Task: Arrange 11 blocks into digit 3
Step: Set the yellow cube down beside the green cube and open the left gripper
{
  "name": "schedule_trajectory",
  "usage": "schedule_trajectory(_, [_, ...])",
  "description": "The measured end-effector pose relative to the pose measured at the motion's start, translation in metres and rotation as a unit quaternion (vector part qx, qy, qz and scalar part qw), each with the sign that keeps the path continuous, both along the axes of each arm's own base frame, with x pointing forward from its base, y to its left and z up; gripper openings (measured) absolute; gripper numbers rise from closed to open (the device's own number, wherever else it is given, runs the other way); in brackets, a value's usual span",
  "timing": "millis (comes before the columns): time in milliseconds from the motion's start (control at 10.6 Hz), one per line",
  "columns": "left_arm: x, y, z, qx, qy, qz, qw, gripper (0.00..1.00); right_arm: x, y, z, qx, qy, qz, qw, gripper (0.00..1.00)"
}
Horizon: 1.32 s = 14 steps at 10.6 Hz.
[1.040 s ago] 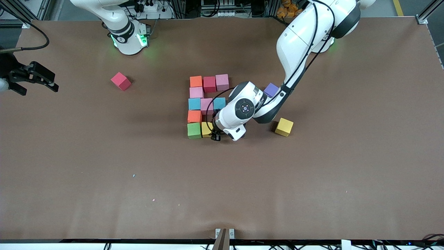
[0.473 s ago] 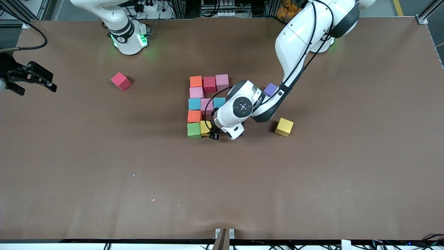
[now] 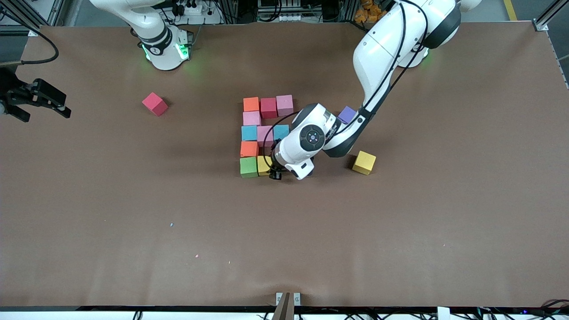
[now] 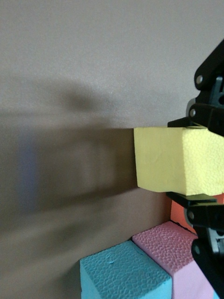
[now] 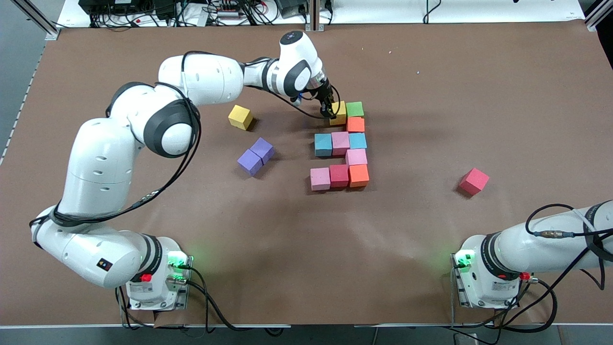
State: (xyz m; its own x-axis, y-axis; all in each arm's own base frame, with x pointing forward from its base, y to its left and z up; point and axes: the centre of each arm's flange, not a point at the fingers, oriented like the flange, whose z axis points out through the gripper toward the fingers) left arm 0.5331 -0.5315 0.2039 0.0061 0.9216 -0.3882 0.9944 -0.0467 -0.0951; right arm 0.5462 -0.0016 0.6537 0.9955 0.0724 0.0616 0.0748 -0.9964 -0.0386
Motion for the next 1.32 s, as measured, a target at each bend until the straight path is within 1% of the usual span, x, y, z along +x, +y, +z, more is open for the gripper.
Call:
schedule_trajectory(662, [0.0005, 0.0001, -0.0017, -0.001, -0.004, 0.002, 1.000, 0.54, -0.0015, -0.0076, -0.0016, 0.001, 0.008, -0.006, 1.000, 1.00])
schedule_trajectory(1324, [0.0012, 0.0003, -0.0025, -0.003, -0.008, 0.004, 1.000, 0.54, -0.0017, -0.0050, -0.0022, 0.001, 0.010, -0.004, 1.000, 1.00])
